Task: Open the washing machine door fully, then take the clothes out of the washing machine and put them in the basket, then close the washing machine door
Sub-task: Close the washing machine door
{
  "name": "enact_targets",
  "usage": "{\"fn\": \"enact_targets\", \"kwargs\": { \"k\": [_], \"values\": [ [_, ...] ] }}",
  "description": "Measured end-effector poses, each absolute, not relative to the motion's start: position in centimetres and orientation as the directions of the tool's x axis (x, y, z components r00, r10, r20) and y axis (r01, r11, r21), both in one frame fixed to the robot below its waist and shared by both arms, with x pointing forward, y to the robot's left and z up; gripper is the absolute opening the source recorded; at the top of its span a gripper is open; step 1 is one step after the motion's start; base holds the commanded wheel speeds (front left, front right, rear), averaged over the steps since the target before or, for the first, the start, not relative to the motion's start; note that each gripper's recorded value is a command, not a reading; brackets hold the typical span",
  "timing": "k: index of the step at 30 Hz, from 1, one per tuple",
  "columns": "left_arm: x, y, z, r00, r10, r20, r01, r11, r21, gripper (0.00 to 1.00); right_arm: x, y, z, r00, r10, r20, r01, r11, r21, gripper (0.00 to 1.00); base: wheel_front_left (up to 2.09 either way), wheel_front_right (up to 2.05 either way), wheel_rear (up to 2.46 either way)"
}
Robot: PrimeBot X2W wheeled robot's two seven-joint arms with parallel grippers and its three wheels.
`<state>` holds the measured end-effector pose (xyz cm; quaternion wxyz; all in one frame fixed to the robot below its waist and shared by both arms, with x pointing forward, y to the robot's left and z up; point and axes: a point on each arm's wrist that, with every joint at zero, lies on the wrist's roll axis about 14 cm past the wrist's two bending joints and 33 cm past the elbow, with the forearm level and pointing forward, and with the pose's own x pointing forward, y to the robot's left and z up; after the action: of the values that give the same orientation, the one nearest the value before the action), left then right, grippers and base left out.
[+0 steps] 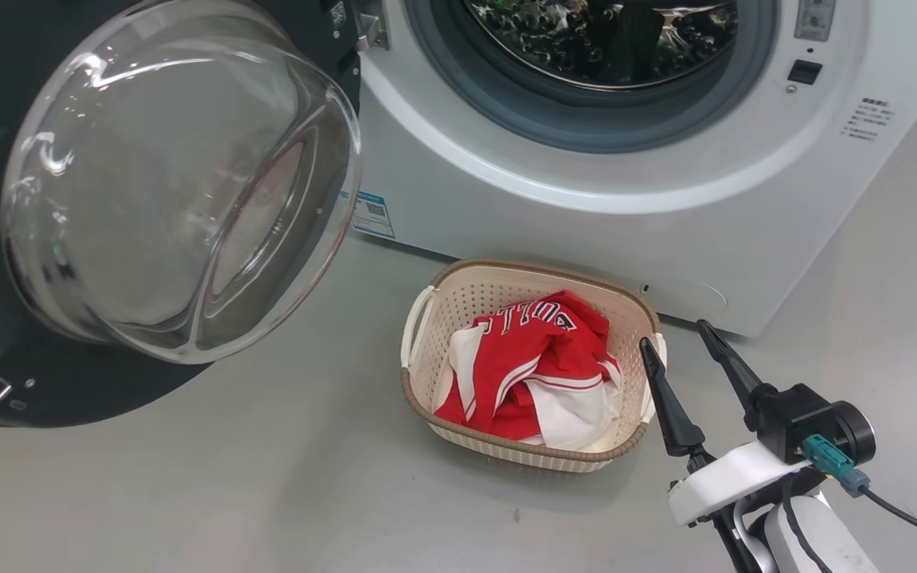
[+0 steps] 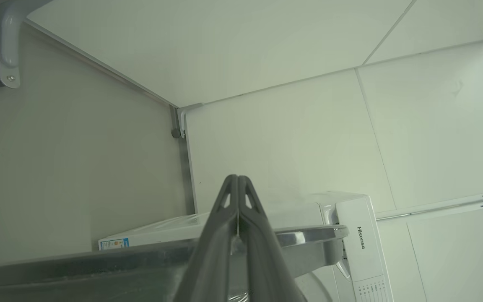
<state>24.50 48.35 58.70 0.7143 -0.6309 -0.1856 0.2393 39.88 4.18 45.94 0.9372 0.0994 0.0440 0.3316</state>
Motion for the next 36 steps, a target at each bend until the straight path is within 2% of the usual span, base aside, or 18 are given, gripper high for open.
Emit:
{"fn": "enact_targets", "kwargs": {
  "k": [8,15,24,36],
  "values": [
    [28.2,46.3,55.8,0.884,0.447,-0.139,-0.186,0.063,-0.981,0.00,40.6,2.4,45.4,0.800,0.599,-0.030,-0.582,0.788,0.204,1.00,0.00,0.00,0.00],
    [29.3,45.8,55.6,0.905,0.393,-0.160,-0.202,0.066,-0.977,0.00,40.9,1.7,45.2,0.811,0.584,-0.036,-0.567,0.799,0.198,1.00,0.00,0.00,0.00],
    [29.6,44.4,55.9,0.946,0.284,-0.159,-0.189,0.083,-0.978,0.00,40.9,2.2,45.3,0.803,0.595,-0.032,-0.578,0.792,0.197,1.00,0.00,0.00,0.00],
    [30.3,40.8,57.2,0.994,0.070,-0.085,-0.090,0.079,-0.993,0.00,40.9,2.4,45.5,0.799,0.600,-0.028,-0.585,0.788,0.194,1.00,0.00,0.00,0.00]
  ]
}}
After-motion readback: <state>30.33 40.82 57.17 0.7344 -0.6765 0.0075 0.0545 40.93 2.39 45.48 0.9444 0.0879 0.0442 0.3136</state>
